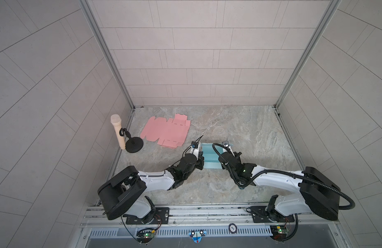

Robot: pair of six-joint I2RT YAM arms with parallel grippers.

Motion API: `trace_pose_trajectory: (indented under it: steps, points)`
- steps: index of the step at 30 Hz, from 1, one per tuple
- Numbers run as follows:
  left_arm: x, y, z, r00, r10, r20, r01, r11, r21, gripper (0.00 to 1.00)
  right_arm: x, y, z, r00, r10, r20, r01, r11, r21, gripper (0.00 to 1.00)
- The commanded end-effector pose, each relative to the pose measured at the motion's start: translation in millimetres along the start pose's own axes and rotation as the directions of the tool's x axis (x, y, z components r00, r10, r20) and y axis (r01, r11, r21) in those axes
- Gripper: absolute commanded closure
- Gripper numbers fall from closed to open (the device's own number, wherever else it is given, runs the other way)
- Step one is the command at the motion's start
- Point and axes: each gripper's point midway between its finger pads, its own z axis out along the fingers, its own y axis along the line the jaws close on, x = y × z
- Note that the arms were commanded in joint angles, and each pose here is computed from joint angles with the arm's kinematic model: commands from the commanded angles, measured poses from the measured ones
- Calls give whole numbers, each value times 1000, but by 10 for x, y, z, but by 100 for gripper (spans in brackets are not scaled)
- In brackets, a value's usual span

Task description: Fold the paper box

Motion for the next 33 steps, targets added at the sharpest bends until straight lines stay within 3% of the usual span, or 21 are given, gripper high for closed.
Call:
trace_pose_trajectory:
  steps: [1, 5, 12, 21, 25, 33]
  points:
    - [125, -103, -57, 999, 50, -5, -50, 999, 20, 98, -8, 83, -88, 999, 30, 26, -29, 999, -38, 88]
    - [174, -132, -89, 996, 85, -3, -84, 996, 10, 98, 3, 71, -150, 998, 50, 36, -48, 998, -45, 85]
    - [269, 1, -166, 996, 92, 11, -91, 995, -40, 98, 9, 7, -269, 992, 113, 53, -111, 992, -53, 71]
    - [336, -36, -236, 983, 186, 8, -184, 978, -101, 98, -62, -153, -493, 978, 195, 80, -189, 979, -79, 61]
    - [352, -49, -242, 978, 206, 4, -204, 971, -121, 98, -221, -281, -721, 972, 199, 121, -189, 978, -92, 44]
    - [297, 36, -298, 978, 205, 26, -197, 963, -184, 94, -776, -487, -1137, 958, 213, 193, -194, 975, -113, 41]
